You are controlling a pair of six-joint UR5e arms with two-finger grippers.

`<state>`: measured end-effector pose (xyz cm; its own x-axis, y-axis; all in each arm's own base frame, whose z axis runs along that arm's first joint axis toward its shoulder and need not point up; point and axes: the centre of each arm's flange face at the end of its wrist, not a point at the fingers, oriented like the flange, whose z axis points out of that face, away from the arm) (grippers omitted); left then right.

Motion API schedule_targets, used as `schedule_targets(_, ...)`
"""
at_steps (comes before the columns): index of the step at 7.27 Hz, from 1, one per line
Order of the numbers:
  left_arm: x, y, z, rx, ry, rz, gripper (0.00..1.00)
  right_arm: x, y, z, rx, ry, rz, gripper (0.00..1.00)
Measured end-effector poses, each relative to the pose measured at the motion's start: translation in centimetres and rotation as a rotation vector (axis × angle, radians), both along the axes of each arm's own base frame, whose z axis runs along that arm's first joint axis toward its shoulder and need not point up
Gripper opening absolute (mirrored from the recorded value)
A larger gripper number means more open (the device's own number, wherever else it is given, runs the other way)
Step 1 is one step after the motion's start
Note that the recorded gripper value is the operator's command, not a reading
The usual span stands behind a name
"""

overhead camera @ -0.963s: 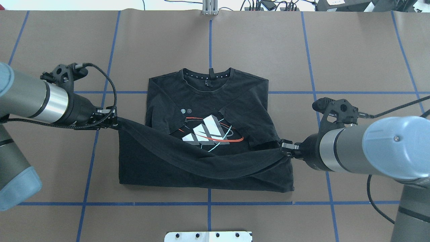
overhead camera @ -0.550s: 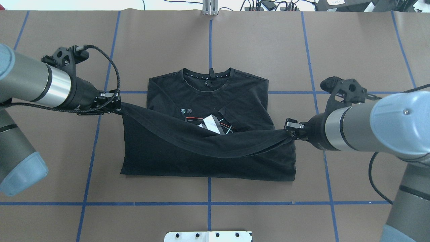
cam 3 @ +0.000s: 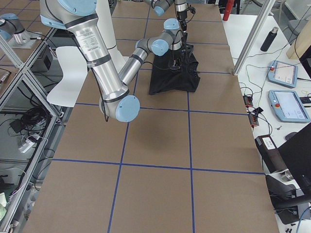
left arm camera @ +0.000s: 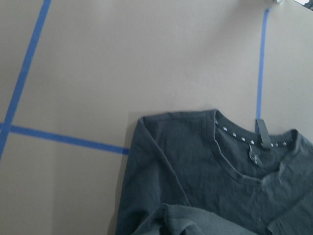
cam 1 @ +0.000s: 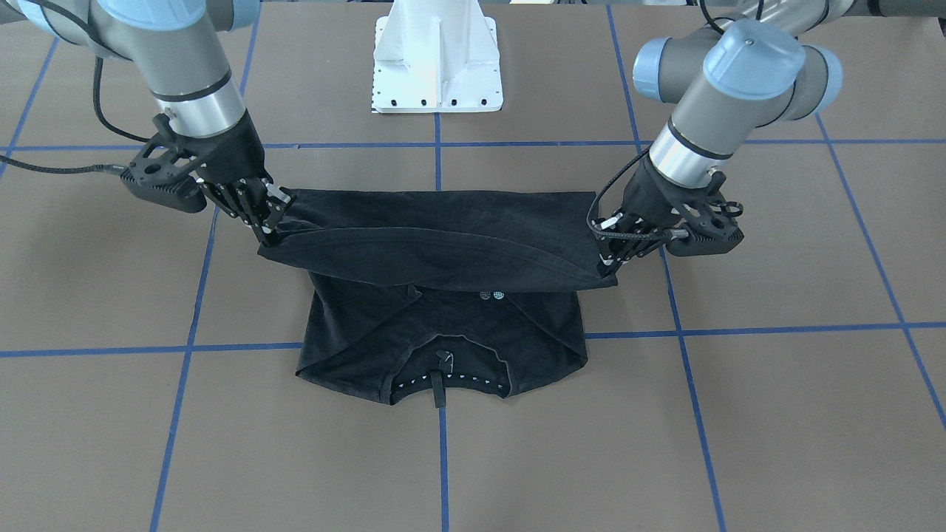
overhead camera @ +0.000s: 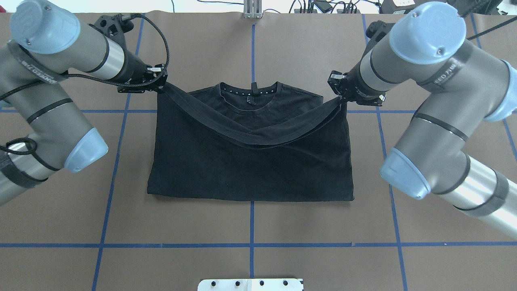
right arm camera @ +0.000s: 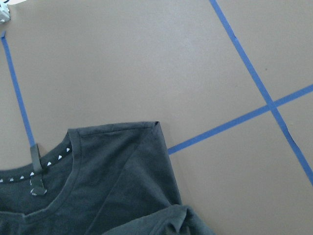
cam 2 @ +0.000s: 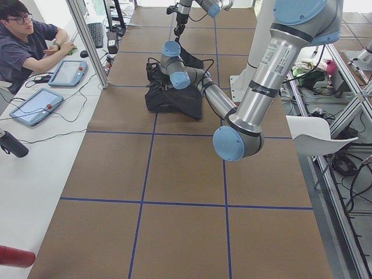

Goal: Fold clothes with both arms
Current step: 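Lay the held hem over the shirt toward the collar with both grippers, then release the hem at the collar and raise both grippers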

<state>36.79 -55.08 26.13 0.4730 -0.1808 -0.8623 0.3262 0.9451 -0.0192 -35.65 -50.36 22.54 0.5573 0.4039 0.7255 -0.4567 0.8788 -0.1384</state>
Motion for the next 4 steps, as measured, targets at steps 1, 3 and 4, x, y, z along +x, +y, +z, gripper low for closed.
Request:
schedule_targets(1, 1.5, -2.1, 0.7, -0.004, -0.038, -0.018, 0.00, -0.8, -2.4, 0.5, -0.009, 0.023, 0.002, 0.00)
schedule_targets(3, 4.0, -5.2, 2.7, 0.011, -0.122, -0.023, 0.00, -3.2, -6.5, 3.0, -0.007, 0.040, 0.003, 0.00)
schedule_targets(4, 4.8, -5.9, 3.7, 0.013, -0.147, -0.016, 0.00, -4.2, -7.8, 4.6, -0.002, 0.040, 0.002, 0.00)
